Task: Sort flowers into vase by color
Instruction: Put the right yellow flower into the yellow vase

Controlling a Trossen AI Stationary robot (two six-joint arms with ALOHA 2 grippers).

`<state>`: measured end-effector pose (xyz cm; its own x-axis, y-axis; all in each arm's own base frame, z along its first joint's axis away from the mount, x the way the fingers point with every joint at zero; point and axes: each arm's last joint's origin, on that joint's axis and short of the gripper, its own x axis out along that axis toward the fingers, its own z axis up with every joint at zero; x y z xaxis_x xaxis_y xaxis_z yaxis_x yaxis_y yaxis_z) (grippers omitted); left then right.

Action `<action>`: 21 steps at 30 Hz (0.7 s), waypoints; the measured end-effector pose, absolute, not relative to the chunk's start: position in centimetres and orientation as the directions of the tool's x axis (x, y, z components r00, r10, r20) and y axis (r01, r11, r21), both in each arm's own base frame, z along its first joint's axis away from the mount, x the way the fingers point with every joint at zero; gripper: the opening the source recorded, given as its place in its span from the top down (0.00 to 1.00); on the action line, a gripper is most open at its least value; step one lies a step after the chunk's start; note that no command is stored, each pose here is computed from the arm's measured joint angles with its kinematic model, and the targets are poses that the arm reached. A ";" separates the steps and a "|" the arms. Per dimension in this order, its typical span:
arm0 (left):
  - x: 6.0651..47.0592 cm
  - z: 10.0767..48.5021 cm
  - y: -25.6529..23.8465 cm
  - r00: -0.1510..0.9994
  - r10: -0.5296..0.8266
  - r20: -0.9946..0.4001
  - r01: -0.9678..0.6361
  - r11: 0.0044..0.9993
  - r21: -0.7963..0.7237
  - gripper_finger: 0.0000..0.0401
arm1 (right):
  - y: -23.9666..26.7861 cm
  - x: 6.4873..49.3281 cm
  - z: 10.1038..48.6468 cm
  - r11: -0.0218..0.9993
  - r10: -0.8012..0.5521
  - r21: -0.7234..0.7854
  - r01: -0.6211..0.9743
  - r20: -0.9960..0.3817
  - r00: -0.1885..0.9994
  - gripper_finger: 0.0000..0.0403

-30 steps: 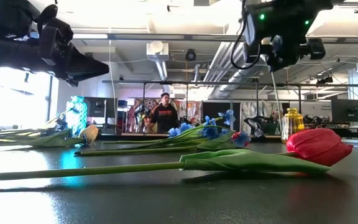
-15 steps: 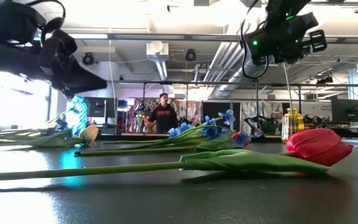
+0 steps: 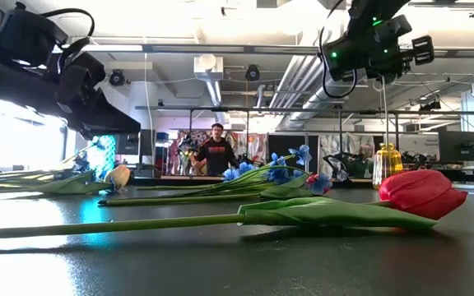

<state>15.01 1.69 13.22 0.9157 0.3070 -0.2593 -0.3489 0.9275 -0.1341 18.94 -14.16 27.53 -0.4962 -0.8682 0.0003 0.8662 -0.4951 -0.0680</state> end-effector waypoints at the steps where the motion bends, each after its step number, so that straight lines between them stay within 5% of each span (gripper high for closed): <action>1: 15.0 13.2 1.7 0.915 0.310 -0.259 -0.352 0.926 -0.133 0.85 | -14.4 18.9 27.8 -0.502 -0.864 -0.067 0.862 0.000 -0.503 1.00; 21: 15.1 13.9 1.7 0.926 0.323 -0.194 -0.343 0.936 -0.082 0.85 | -16.7 18.3 28.7 -0.583 -0.813 0.010 0.812 0.000 -0.583 1.00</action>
